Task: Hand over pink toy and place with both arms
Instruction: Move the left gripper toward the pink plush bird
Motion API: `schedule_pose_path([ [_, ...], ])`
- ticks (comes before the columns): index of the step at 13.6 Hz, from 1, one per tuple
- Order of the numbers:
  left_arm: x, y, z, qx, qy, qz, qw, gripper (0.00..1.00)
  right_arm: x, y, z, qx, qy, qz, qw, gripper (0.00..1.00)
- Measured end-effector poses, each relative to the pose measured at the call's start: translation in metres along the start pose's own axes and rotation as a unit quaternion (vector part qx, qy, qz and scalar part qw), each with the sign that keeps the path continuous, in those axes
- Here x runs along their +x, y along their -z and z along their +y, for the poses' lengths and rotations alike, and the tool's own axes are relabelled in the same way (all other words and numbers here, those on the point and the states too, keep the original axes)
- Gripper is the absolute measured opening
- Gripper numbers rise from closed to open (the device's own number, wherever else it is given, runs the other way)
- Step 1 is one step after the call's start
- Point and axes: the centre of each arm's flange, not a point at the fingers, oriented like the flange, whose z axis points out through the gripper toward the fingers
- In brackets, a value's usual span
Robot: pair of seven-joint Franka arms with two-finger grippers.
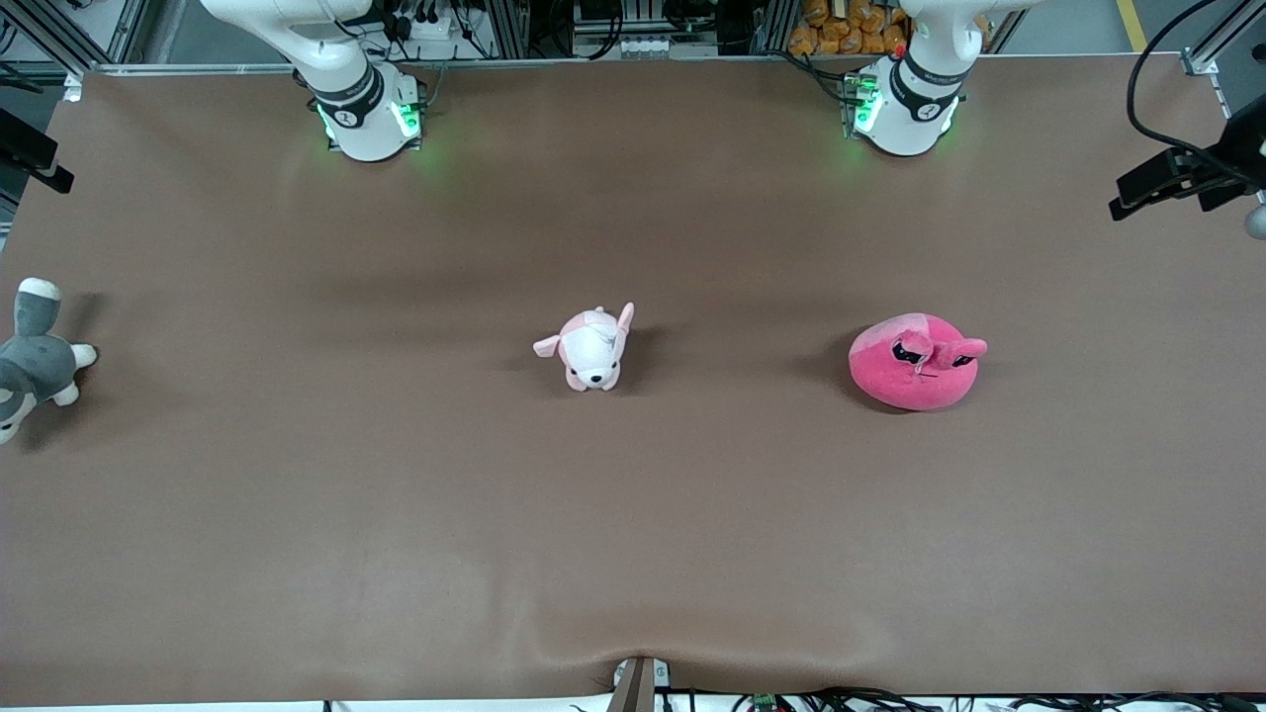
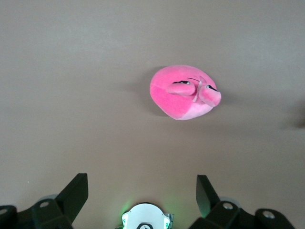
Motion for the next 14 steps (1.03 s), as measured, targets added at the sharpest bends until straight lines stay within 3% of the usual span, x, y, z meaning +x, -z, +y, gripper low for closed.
schedule_pose_path([
  [7,0.008,-0.033,0.033,-0.01,0.023,-0.014,1.0,1.0,0.007,-0.011,0.018,0.0,-0.019,-0.011,1.0,1.0],
  [14,0.023,-0.098,0.019,-0.007,0.191,-0.062,0.98,1.0,0.022,-0.032,0.022,-0.001,-0.011,-0.033,0.999,1.0],
])
